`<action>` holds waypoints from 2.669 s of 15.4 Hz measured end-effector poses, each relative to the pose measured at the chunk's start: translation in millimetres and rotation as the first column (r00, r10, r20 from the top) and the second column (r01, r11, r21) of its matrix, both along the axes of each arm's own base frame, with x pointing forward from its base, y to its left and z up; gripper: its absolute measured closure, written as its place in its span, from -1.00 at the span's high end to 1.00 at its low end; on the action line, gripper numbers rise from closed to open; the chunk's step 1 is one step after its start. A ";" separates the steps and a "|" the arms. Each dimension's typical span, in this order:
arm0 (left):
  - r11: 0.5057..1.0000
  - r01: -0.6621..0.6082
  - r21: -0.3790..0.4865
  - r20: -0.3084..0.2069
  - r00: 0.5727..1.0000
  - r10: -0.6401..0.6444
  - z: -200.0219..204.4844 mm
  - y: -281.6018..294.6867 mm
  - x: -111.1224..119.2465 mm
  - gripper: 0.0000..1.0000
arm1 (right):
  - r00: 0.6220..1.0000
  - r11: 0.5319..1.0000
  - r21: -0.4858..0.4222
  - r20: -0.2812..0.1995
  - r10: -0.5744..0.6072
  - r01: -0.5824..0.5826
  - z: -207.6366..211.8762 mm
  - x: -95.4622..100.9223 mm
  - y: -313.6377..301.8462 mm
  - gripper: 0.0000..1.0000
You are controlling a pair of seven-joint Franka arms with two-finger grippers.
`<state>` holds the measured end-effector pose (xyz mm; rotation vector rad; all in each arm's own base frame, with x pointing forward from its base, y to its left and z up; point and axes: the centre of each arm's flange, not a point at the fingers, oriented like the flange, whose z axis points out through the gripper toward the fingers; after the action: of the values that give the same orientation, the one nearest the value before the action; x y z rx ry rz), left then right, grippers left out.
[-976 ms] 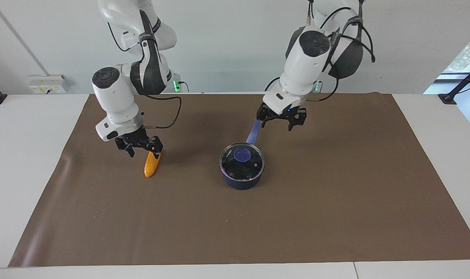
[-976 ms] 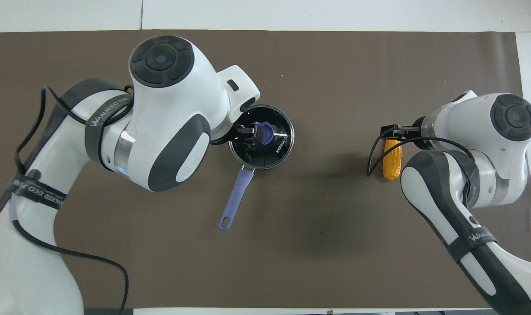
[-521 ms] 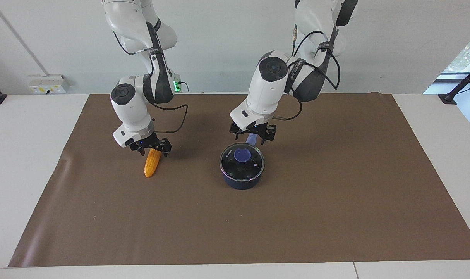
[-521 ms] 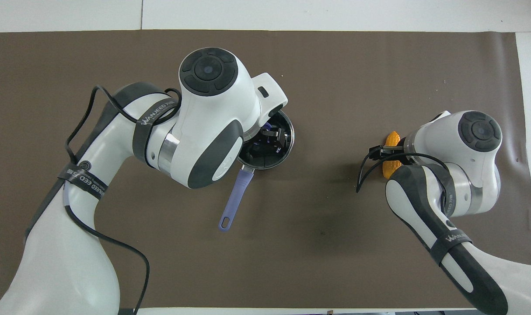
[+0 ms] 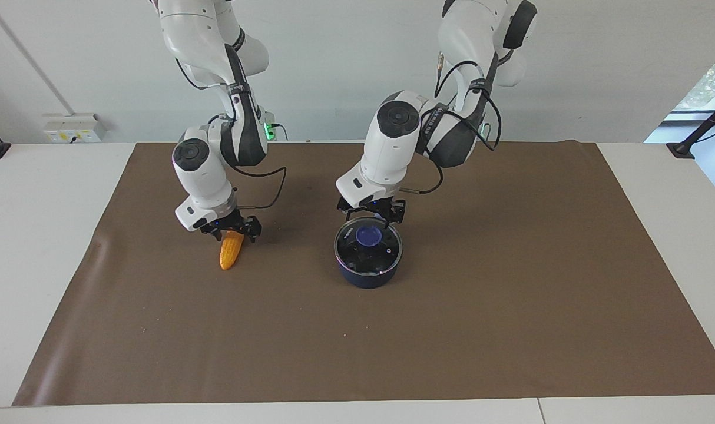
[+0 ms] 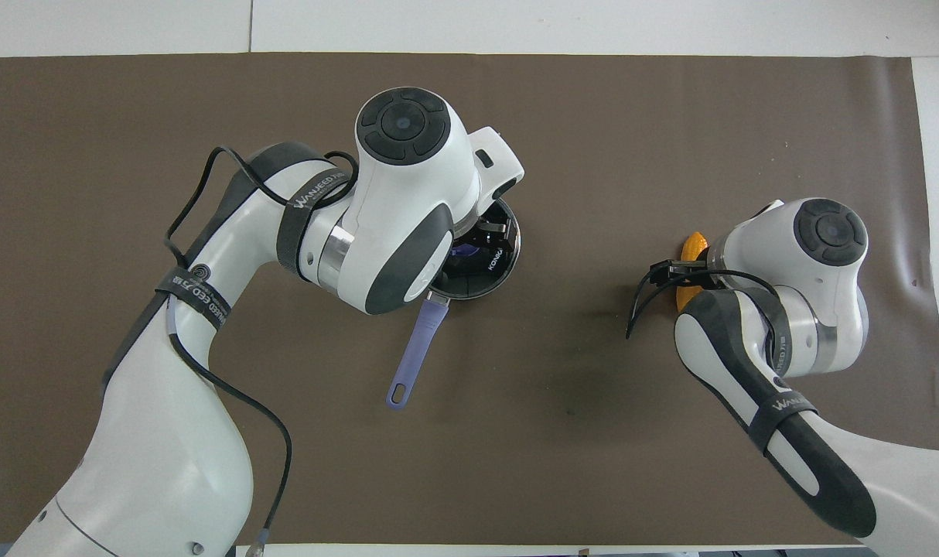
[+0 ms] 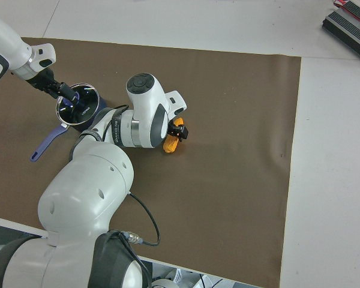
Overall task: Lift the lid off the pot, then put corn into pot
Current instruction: 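Grasp the lid knob with the left gripper while the right gripper reaches the corn, then close the right gripper on the yellow corn and lift it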
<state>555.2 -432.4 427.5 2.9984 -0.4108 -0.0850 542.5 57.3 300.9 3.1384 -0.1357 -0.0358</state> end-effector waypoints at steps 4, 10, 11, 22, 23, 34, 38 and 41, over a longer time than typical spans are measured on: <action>1.000 -0.013 0.007 0.000 1.000 0.013 -7.5 5.1 7.3 1.00 | 1.000 1.000 0.000 -0.003 0.012 -0.012 -1.3 -0.6 -5.2 0.59; 1.000 -0.029 0.006 0.000 1.000 0.029 -9.7 2.2 7.9 1.00 | 0.999 1.000 -0.001 -0.038 0.016 -0.016 1.1 -1.4 -3.8 -0.22; 1.000 -0.029 0.008 -0.002 1.000 0.029 -13.0 0.9 7.8 1.00 | 0.998 1.000 -0.001 -0.054 0.018 -0.018 9.1 2.4 -2.4 -0.22; 1.000 -0.024 -0.002 0.035 0.999 0.024 -9.5 -9.1 18.8 1.00 | 0.994 1.000 0.006 -0.109 0.028 -0.028 156.2 46.1 5.4 -0.22; 1.000 -0.022 0.003 0.037 0.999 0.022 -10.7 -9.3 19.3 1.00 | 0.994 1.000 0.006 -0.106 0.030 -0.029 157.2 46.6 6.2 -0.22; 0.999 -0.012 0.033 0.038 0.999 0.011 -13.6 -8.3 18.3 0.95 | 0.994 0.998 0.004 -0.091 0.069 -0.068 159.6 46.4 47.0 -0.22; 0.999 -0.013 0.034 0.038 0.999 0.011 -13.7 -8.3 18.3 0.72 | 0.993 0.997 0.004 -0.091 0.072 -0.072 159.5 46.1 49.6 -0.22; 0.999 -0.014 0.035 0.037 0.999 0.013 -13.8 -8.0 18.3 0.57 | 0.993 0.997 0.004 -0.091 0.074 -0.074 159.2 45.9 50.6 -0.22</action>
<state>573.6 -440.4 413.7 3.0410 -0.3971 -0.0370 588.4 107.9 460.2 3.1321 -0.0190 -0.1789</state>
